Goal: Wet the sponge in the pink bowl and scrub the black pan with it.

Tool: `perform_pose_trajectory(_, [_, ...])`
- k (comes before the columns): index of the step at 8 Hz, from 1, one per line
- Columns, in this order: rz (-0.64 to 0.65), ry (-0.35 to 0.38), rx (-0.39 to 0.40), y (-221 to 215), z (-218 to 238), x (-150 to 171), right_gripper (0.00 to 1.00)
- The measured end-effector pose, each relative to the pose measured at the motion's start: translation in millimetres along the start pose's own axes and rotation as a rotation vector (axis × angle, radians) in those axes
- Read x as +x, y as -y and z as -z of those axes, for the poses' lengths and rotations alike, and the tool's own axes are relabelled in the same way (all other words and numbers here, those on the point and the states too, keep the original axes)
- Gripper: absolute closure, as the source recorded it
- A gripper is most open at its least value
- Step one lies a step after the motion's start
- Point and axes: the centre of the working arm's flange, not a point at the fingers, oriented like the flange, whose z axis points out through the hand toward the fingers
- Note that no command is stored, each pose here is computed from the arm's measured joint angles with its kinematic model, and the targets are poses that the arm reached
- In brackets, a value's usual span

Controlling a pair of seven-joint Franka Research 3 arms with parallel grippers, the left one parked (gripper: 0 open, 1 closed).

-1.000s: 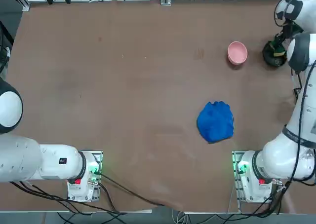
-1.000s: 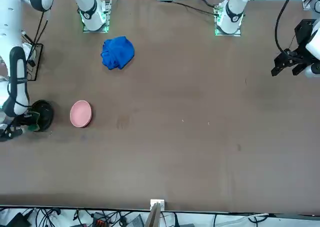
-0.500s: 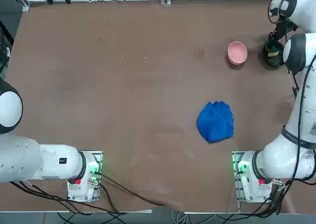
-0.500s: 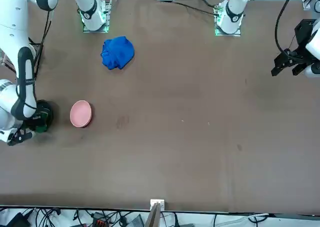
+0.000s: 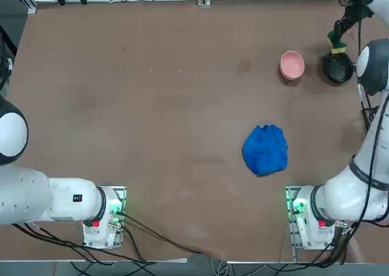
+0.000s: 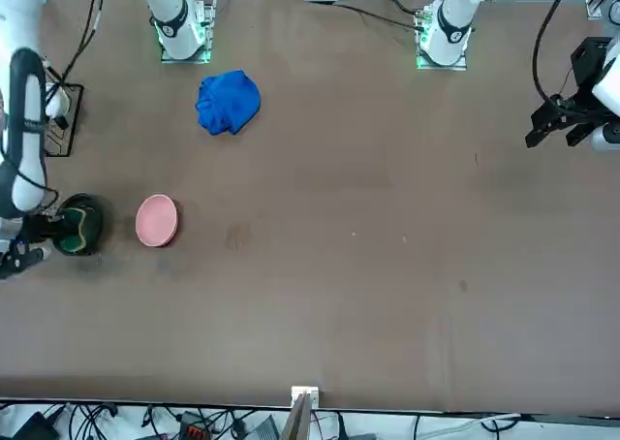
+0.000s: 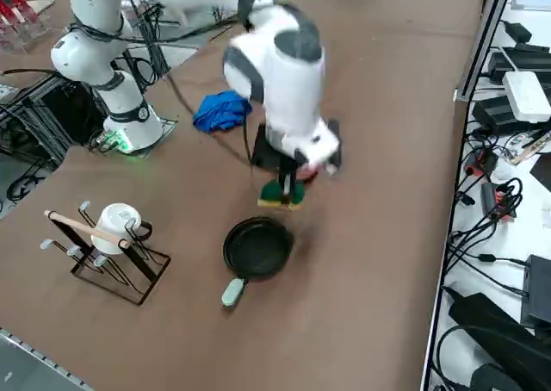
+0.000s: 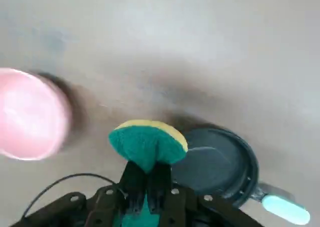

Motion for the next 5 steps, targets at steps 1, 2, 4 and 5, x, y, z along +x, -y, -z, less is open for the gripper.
perform_pose_trajectory(1, [-0.006, -0.010, 0.001, 35, 19, 16, 0.93])
perform_pose_trajectory(2, [-0.020, -0.011, 0.001, 73, 30, 33, 0.93])
perform_pose_trajectory(4, [-0.060, -0.001, 0.002, 158, 42, 64, 0.93])
perform_pose_trajectory(5, [-0.071, 0.005, -0.002, 203, 43, 77, 0.93])
